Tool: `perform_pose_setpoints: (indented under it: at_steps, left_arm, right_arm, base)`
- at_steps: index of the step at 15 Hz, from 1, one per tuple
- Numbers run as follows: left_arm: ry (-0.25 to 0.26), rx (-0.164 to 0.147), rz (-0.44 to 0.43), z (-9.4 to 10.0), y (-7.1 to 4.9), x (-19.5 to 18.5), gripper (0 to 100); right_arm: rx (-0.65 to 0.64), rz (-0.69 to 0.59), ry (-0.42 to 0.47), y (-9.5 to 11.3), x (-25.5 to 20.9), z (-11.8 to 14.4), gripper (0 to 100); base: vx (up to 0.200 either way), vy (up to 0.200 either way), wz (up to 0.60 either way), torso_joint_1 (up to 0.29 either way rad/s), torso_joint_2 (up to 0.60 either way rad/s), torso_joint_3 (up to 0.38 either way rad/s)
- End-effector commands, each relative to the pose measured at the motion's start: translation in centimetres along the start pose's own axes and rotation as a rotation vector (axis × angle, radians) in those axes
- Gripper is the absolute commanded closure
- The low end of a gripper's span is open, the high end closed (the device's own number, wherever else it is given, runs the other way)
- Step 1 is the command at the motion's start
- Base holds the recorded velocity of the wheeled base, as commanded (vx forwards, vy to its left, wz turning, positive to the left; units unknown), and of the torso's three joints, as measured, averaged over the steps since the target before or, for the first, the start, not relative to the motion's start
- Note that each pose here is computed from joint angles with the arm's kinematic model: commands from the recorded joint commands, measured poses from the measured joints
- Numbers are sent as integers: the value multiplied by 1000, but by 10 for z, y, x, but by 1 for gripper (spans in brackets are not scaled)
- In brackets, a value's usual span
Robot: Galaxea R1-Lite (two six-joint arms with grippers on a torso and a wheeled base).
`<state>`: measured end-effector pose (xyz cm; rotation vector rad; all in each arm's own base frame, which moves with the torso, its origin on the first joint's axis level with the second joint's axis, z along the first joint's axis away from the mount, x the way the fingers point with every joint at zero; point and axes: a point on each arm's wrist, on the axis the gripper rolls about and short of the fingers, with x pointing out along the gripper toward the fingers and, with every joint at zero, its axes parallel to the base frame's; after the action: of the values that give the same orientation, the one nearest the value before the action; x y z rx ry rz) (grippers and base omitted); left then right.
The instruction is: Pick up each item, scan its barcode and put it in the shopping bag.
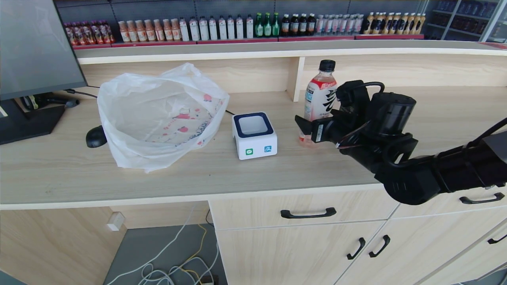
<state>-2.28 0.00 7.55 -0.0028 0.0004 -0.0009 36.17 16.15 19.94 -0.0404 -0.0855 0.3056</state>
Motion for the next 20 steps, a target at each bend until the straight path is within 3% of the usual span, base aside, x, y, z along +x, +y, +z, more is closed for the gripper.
perform_pose_setpoints:
  at_steps: [1,14,15,20]
  left_arm:
    - [0,0,-1,0,0,0,0]
    - [0,0,-1,0,0,0,0]
    - [0,0,-1,0,0,0,0]
    - [0,0,1,0,0,0,0]
  right_arm:
    - [0,-1,-9,0,4,2,0]
    - [2,-8,-34,1,14,6,0]
    - [2,-7,-33,2,13,6,100]
    - [4,-8,-53,1,13,12,100]
  base:
    - [0,0,0,0,0,0]
    - [0,0,0,0,0,0]
    - [0,0,0,0,0,0]
    - [0,0,0,0,0,0]
